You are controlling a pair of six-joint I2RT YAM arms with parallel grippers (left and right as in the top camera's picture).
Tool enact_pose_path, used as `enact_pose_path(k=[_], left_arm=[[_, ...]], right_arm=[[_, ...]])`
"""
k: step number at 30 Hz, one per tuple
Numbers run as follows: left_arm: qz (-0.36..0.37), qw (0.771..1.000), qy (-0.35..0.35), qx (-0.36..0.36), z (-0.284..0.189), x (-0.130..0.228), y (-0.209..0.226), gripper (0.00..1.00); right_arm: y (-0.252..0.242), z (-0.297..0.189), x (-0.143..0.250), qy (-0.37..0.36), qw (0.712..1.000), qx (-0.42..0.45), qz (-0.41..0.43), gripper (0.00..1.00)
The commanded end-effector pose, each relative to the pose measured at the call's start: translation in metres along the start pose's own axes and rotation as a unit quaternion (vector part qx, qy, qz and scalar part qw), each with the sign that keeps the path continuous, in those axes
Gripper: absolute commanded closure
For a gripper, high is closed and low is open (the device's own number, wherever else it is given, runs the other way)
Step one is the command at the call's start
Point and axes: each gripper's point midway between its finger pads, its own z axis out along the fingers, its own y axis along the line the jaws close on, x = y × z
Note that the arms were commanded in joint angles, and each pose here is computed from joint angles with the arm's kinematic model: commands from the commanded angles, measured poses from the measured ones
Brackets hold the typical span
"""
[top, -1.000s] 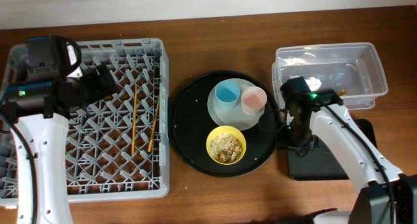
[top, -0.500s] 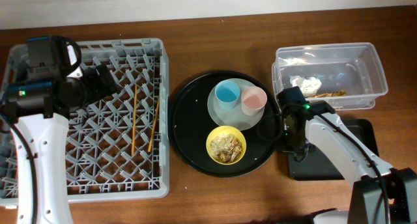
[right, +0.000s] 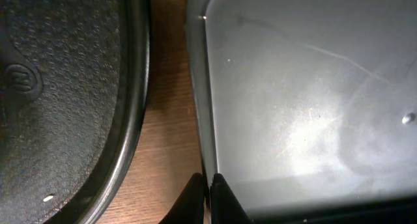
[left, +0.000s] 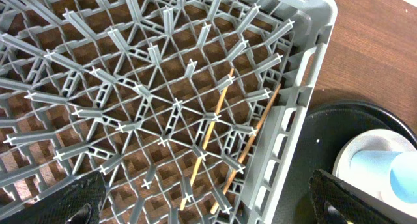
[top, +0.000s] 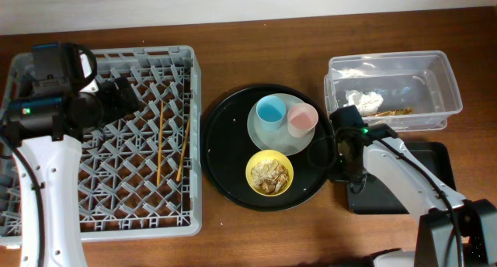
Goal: Sort waste into correct bins and load items into the dishwasher rack
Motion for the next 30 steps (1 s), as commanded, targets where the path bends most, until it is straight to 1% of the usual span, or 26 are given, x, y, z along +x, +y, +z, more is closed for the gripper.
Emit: enact_pose_path(k=[1,6,9,11,14,20,26,30], left_arm=[[-0.006,1.000,-0.005,0.002,-0.002,-0.003,0.000,0.01],[-0.006,1.000,-0.005,0.002,-0.002,-0.003,0.000,0.01],[-0.006,1.000,-0.005,0.002,-0.002,-0.003,0.000,0.01],[-0.006,1.000,-0.005,0.002,-0.002,-0.003,0.000,0.01],[-0.006,1.000,-0.005,0.002,-0.002,-0.003,0.000,0.01],[-0.006,1.000,-0.005,0.002,-0.002,-0.003,0.000,0.01],[-0.006,1.000,-0.005,0.002,-0.002,-0.003,0.000,0.01],[-0.006,1.000,-0.005,0.002,-0.002,-0.003,0.000,0.01]], right_arm=[[-0.002,0.004,-0.001,-0.004,1.000,0.011,-0.001,0.96],[0.000,0.004,-0.005,-0.013,1.000,0.008,0.000,0.96],[0.001,0.004,-0.008,-0.019,0.999,0.006,-0.029,0.96],[0.002,0.004,-0.009,-0.021,0.999,0.002,-0.029,0.96],[0.010,0.004,-0.009,-0.019,0.998,-0.019,-0.053,0.96],[0.009,0.004,-0.006,-0.012,0.998,-0.017,-0.056,0.96],[0.011,0.004,-0.003,-0.008,0.994,-0.025,-0.110,0.96],[0.012,0.004,-0.003,-0.007,0.993,-0.027,-0.118,0.96]])
